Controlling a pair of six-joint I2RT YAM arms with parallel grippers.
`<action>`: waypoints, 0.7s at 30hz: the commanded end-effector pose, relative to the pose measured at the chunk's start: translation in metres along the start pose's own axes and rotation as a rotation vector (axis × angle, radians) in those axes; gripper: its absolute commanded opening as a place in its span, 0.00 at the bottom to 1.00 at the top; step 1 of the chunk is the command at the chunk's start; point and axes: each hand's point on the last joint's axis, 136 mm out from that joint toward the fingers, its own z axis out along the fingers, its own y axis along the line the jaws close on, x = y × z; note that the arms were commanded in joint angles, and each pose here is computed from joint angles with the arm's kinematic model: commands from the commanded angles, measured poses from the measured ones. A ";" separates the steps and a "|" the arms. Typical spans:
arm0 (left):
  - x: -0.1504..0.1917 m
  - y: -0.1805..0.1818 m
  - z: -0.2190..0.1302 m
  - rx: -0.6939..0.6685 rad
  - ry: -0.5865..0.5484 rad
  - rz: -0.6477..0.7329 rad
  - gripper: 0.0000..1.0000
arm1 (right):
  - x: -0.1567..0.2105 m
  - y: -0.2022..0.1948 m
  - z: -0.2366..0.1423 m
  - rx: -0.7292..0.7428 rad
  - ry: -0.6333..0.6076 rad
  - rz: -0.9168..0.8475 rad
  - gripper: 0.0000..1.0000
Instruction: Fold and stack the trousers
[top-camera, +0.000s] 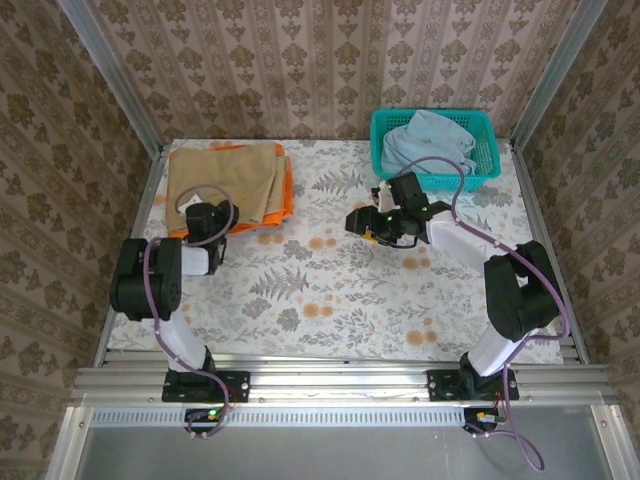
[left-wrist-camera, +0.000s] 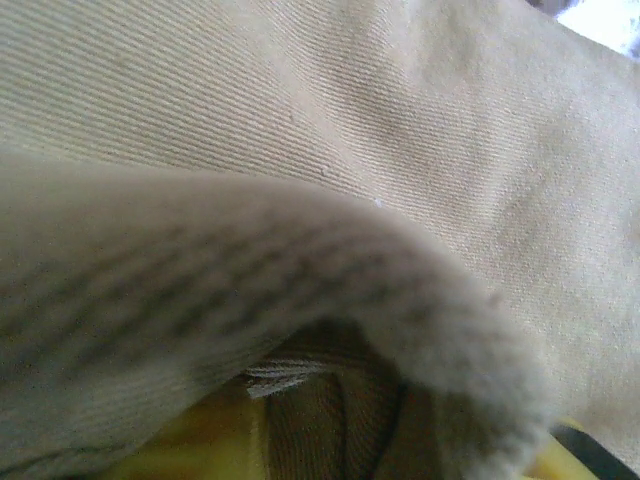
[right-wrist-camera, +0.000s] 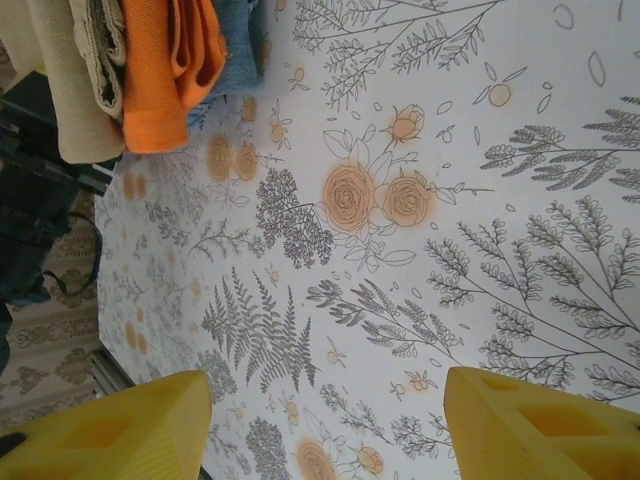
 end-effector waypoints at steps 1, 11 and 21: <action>0.003 0.065 0.013 -0.189 0.082 -0.053 0.37 | -0.012 0.010 -0.022 0.006 -0.052 -0.038 0.64; -0.064 0.055 0.049 -0.200 0.051 -0.170 0.42 | -0.015 0.010 -0.049 0.006 -0.103 -0.052 0.64; -0.040 0.013 -0.038 -0.125 0.075 -0.195 0.70 | -0.016 0.013 -0.073 -0.027 -0.143 -0.060 0.65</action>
